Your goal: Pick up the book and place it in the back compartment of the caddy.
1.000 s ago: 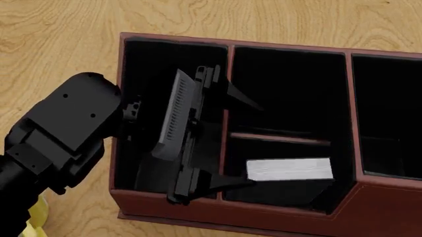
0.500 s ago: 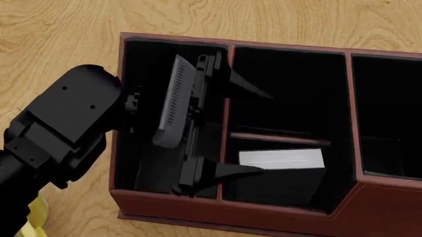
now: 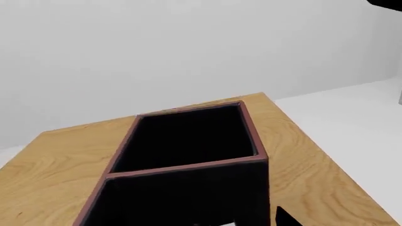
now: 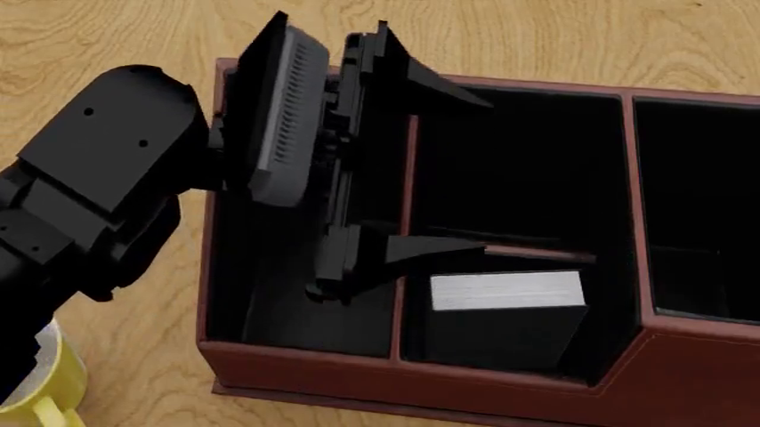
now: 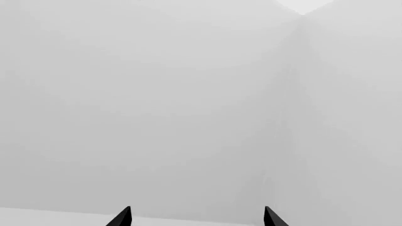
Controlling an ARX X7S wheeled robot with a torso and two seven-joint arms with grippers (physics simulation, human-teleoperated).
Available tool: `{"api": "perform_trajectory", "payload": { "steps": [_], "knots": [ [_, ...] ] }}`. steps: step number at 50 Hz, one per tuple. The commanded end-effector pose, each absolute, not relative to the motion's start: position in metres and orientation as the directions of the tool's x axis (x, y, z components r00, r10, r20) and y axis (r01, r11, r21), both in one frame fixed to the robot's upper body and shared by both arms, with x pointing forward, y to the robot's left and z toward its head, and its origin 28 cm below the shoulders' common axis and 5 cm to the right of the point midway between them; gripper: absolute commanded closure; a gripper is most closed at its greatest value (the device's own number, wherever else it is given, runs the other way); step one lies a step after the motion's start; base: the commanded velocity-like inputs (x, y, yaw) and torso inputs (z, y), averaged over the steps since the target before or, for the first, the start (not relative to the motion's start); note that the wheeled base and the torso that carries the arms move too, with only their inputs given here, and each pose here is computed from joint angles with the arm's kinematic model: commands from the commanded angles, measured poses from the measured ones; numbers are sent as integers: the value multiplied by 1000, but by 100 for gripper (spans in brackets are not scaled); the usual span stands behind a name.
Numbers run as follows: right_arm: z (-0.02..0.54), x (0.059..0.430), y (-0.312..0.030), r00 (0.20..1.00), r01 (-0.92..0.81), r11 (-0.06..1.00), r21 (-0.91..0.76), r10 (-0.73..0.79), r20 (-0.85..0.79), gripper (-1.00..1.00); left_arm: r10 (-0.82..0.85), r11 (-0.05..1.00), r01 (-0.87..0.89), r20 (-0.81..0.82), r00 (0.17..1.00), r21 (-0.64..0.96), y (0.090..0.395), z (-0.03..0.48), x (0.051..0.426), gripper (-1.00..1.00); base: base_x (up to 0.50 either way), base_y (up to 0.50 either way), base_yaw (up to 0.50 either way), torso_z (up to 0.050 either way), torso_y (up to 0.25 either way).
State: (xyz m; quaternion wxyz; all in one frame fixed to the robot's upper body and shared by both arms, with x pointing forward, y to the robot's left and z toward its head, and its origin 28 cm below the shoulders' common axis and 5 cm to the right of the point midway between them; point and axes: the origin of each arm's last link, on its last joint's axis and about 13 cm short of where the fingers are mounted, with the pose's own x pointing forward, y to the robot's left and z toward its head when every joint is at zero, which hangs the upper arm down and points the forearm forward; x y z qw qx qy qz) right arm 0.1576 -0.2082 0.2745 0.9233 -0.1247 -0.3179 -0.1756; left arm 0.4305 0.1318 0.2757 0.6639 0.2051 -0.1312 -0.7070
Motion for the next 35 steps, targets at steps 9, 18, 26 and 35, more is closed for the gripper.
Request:
{"api": "perform_trajectory", "payload": {
  "steps": [9, 18, 26, 35],
  "knots": [
    [275, 158, -206, 736, 397, 910, -117, -240, 633, -100, -1000, -14, 854, -6, -13, 519, 146, 311, 421, -100, 0, 0, 0, 0, 0],
    [275, 159, -206, 736, 395, 912, -115, -238, 634, -100, -999, 42, 842, 35, 27, 537, 154, 324, 412, -100, 0, 0, 0, 0, 0],
    [276, 158, -205, 733, 393, 913, -113, -236, 639, -100, -996, 85, 833, 67, 57, 547, 162, 330, 404, -100, 0, 0, 0, 0, 0],
    [278, 156, -204, 730, 390, 914, -113, -232, 643, -100, -987, 157, 823, 122, 107, 546, 173, 336, 390, -100, 0, 0, 0, 0, 0]
  ]
}}
